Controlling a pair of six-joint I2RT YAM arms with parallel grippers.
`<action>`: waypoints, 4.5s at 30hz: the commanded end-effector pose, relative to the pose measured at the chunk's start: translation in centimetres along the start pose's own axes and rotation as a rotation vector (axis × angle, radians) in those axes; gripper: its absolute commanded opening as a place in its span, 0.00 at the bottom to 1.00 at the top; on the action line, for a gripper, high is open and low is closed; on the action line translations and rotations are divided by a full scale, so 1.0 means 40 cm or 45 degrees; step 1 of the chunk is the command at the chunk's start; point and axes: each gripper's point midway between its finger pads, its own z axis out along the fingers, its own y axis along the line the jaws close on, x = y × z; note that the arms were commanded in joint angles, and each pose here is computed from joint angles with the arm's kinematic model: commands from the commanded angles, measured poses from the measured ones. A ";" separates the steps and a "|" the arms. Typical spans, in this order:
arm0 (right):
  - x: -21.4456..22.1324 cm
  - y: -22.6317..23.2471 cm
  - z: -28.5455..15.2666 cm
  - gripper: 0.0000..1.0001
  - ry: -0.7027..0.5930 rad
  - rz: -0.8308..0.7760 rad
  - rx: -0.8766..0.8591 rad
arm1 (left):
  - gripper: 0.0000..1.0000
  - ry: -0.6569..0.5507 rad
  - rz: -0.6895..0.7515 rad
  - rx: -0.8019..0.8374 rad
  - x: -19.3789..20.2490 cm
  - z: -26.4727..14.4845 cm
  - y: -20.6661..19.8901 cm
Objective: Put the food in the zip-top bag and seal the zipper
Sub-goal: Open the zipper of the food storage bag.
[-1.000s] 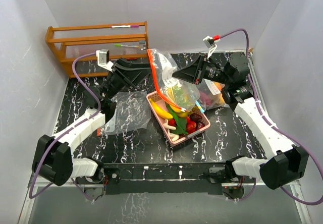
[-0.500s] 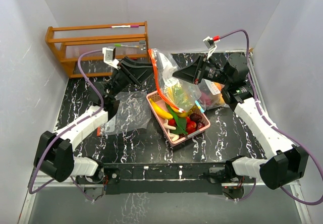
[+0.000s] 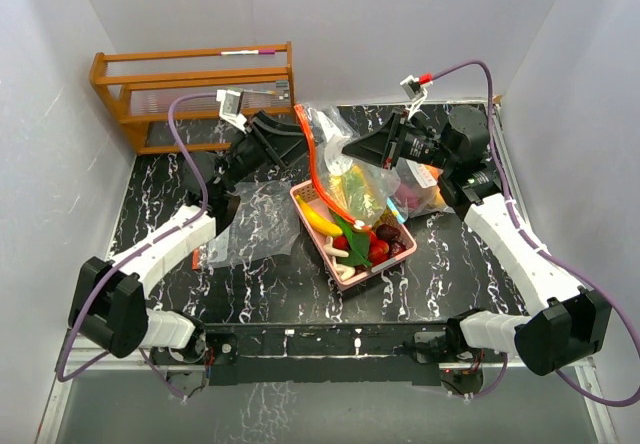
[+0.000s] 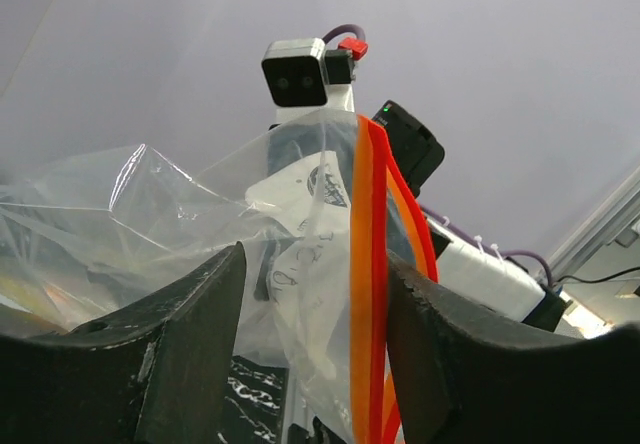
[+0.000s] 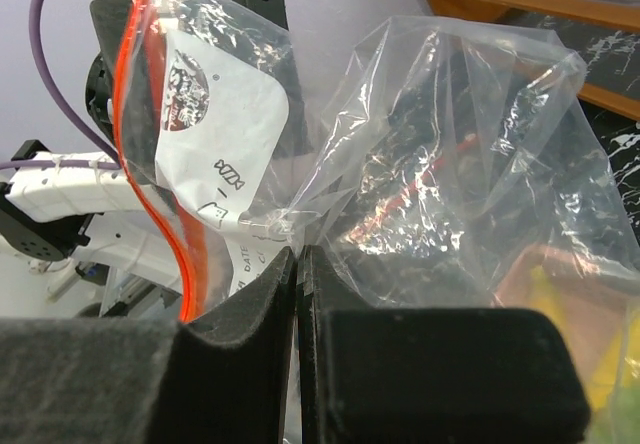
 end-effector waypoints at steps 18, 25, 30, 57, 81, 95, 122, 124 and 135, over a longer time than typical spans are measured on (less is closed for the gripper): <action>-0.067 -0.037 -0.039 0.10 -0.086 -0.130 0.164 | 0.00 0.332 0.524 -0.638 -0.003 -0.115 0.126; -0.088 -0.099 -0.057 0.46 -0.096 -0.186 0.385 | 0.00 0.384 0.532 -0.860 -0.012 -0.149 0.203; -0.065 -0.024 0.022 0.55 -0.041 -0.340 0.384 | 0.00 0.455 0.486 -0.998 -0.003 -0.153 0.271; 0.075 -0.086 0.210 0.48 -0.153 -0.411 0.844 | 0.00 0.440 0.443 -1.032 -0.019 -0.109 0.286; 0.062 -0.192 0.172 0.11 -0.141 -0.553 1.158 | 0.00 0.450 0.507 -1.088 -0.036 -0.139 0.278; -0.030 -0.246 -0.026 0.09 -0.193 -0.830 1.632 | 0.00 0.615 0.668 -1.315 -0.043 -0.286 0.266; -0.031 -0.135 0.061 0.08 -0.411 -0.625 1.134 | 0.97 0.301 0.066 -0.820 0.007 -0.075 0.142; -0.032 -0.132 0.062 0.08 -0.429 -0.623 1.132 | 0.97 0.246 -0.031 -0.781 0.012 -0.066 0.130; -0.047 -0.121 0.064 0.08 -0.491 -0.668 1.146 | 0.97 0.089 -0.464 -0.853 0.090 -0.130 0.164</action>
